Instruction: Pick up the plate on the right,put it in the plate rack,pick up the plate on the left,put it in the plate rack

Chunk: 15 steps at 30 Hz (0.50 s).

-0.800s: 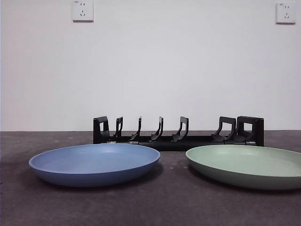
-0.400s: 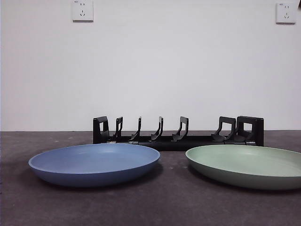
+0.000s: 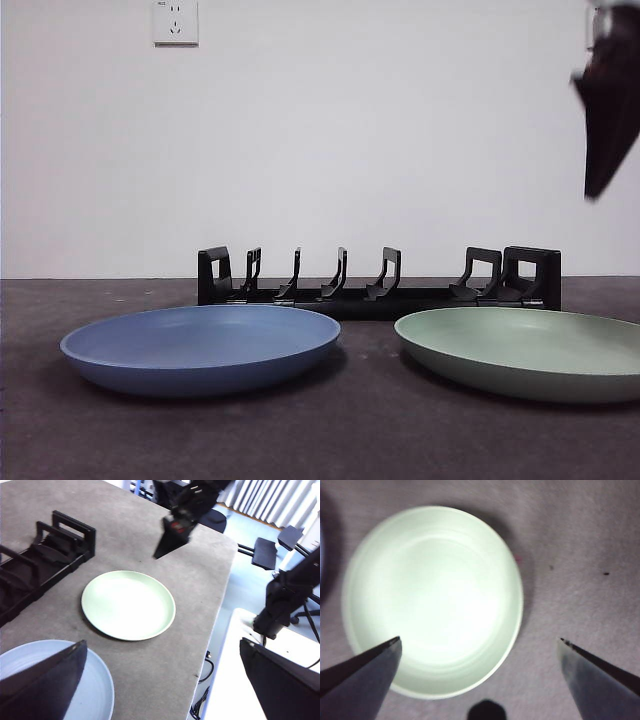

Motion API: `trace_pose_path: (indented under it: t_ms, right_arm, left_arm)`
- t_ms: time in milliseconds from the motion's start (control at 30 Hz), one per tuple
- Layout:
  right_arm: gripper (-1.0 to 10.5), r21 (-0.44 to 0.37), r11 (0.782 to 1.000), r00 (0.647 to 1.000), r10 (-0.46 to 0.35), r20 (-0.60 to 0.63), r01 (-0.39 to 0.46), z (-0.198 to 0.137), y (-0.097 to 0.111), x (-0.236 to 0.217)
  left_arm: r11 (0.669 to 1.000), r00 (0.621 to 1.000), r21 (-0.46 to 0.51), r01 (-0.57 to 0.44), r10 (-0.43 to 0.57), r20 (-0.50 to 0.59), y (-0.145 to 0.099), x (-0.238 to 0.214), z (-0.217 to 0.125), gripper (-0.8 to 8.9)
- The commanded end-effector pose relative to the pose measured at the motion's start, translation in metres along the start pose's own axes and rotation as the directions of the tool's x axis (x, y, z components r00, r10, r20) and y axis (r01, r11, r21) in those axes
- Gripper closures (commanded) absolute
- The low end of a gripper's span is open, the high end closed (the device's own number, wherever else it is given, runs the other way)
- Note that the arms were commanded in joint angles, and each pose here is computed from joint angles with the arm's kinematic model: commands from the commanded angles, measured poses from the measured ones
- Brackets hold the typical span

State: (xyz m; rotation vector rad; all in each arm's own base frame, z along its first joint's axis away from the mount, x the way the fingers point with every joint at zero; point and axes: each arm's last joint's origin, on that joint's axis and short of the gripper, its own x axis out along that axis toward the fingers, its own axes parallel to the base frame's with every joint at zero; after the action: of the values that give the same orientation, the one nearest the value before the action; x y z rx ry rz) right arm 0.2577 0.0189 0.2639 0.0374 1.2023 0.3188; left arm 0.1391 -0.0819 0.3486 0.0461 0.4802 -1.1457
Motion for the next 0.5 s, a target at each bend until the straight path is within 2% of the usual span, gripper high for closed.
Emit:
trace_pose_path:
  t_ms: [33,267,500]
  right_arm:
    - [4.1,0.015,1.0,0.999,-0.01,-0.051,0.01,0.006,-0.006,0.019]
    - [4.2,0.036,0.999,0.991,-0.001,-0.132,0.005,0.014,-0.016,0.057]
    - [4.2,0.058,0.998,0.981,0.001,-0.192,0.01,0.015,-0.023,0.081]
  left_arm:
    - [0.998,1.0,0.06,0.017,-0.017,0.001,-0.002,0.002,0.001,1.03]
    - [0.995,1.0,0.1,0.004,-0.002,-0.022,-0.003,0.008,0.001,1.03]
    - [0.995,0.999,0.1,-0.002,0.007,-0.045,-0.001,0.014,0.0,1.03]
